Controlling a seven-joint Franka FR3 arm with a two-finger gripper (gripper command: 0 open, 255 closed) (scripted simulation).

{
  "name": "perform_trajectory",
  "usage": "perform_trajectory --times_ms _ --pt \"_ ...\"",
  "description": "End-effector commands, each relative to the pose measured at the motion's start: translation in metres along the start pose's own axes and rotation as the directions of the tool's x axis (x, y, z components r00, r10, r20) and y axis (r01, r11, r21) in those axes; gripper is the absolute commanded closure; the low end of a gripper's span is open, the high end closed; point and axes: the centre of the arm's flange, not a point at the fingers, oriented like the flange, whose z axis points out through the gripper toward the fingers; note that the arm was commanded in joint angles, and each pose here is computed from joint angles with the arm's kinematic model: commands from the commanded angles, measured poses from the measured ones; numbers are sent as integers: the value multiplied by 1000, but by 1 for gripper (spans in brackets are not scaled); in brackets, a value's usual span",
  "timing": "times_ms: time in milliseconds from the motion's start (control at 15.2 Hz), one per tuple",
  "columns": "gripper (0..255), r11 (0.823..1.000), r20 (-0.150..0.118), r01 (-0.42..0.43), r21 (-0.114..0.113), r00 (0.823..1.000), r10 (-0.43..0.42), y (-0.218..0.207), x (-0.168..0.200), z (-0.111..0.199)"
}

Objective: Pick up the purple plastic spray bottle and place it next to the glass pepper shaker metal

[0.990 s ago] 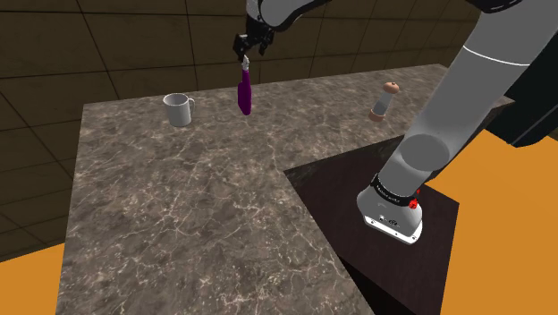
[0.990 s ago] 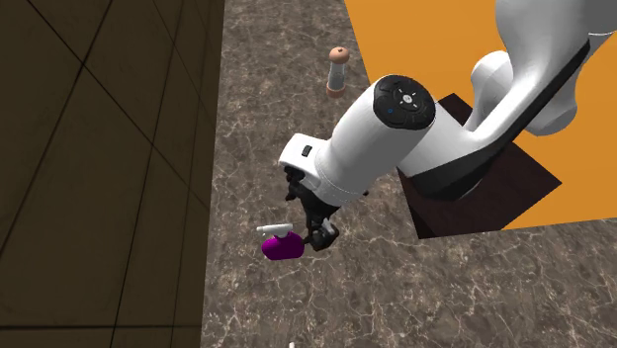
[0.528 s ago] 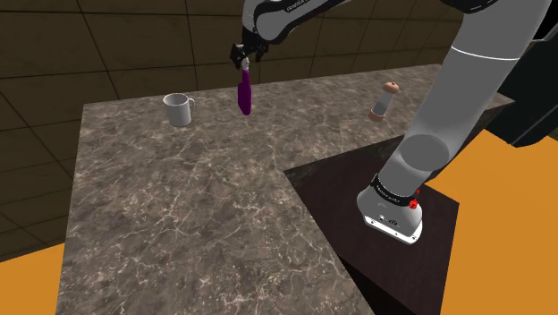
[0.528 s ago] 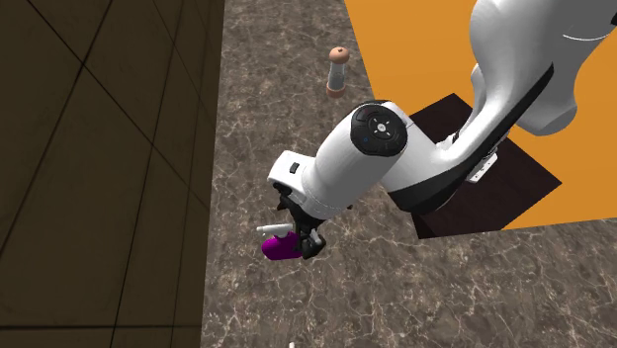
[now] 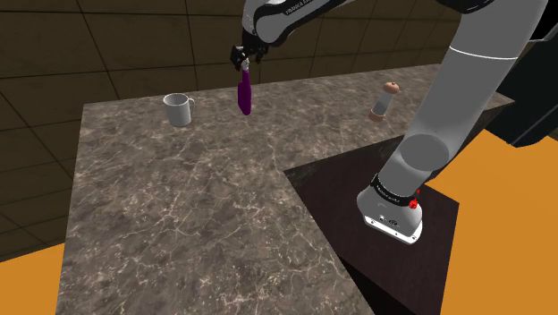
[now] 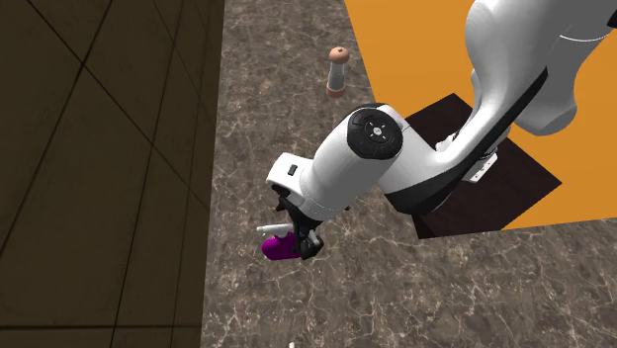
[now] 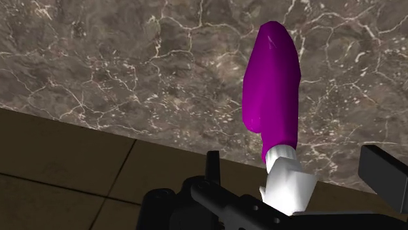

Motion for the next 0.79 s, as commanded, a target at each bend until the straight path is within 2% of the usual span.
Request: perform_trajectory --times_ms 0,594,726 --pt "255 1000 0 0 0 1000 0 0 0 0" --pt "255 1000 0 0 0 1000 0 0 0 0" --pt "255 1000 0 0 0 1000 0 1 4 -10"
